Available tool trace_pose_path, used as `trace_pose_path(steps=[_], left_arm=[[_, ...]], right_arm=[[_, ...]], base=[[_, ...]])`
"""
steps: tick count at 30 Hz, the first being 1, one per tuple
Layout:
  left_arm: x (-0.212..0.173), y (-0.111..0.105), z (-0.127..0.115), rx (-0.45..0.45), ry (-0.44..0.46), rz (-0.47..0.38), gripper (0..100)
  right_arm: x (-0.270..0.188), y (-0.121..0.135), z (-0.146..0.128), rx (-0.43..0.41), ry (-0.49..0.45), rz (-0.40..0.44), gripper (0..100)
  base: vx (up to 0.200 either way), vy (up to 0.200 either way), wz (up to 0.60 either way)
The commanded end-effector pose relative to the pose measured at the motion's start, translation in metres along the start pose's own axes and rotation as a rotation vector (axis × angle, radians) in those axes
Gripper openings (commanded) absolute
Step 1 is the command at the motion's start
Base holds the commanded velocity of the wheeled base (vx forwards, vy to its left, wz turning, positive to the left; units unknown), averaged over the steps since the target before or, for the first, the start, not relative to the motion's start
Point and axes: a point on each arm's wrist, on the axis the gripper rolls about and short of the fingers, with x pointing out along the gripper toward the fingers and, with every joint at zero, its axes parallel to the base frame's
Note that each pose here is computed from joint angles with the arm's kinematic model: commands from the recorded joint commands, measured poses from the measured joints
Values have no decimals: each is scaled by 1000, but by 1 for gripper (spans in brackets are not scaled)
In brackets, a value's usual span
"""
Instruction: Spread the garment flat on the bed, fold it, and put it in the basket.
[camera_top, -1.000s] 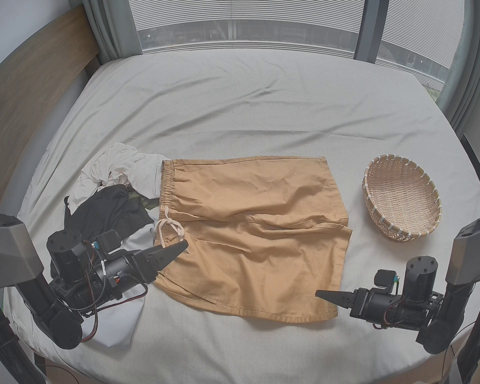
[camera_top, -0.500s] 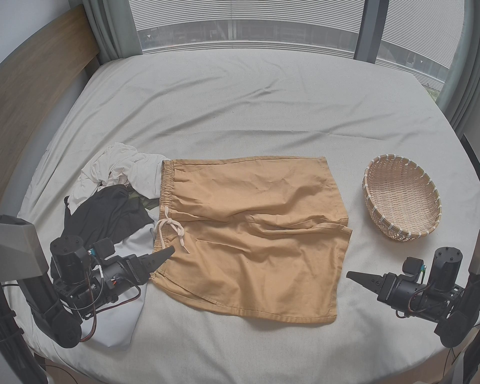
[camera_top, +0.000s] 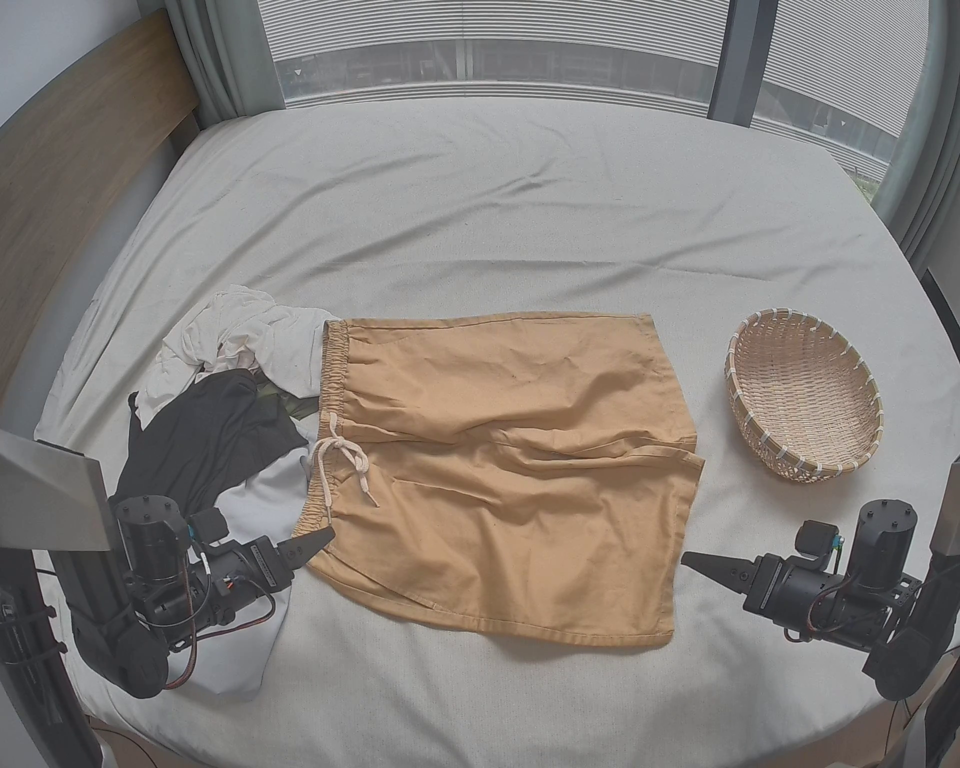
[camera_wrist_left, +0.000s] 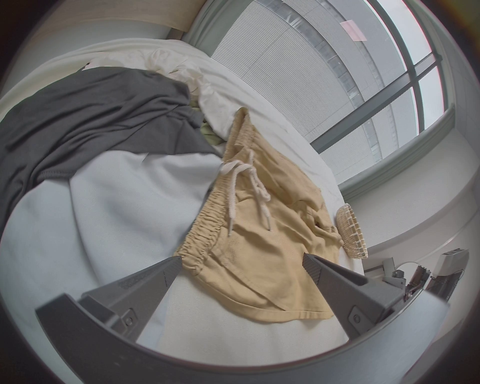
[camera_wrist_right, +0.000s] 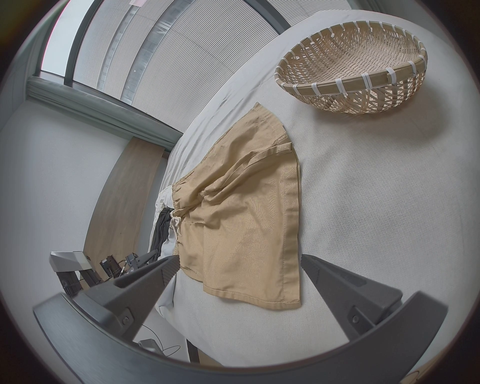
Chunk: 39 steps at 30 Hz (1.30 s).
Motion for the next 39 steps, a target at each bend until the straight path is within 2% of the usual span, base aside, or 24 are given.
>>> trace_pose_path(steps=[1,33,34,39], left_arm=[[7,10,-8,-18,32,33,100],[35,15,-1,-6,-8,3,100],[36,17,-3,-8,0,10,0],[37,17,-2,-10,-4,7,0]], right_arm=[[-3,-1,-3,4,15,-9,100],[-2,2,-5,-3,13,-7,100],[-2,2,-5,-4,13,-7,100],[-1,1,-6,-1,21,-12,100]], base=[[0,0,0],[0,0,0],[0,0,0],[0,0,0]])
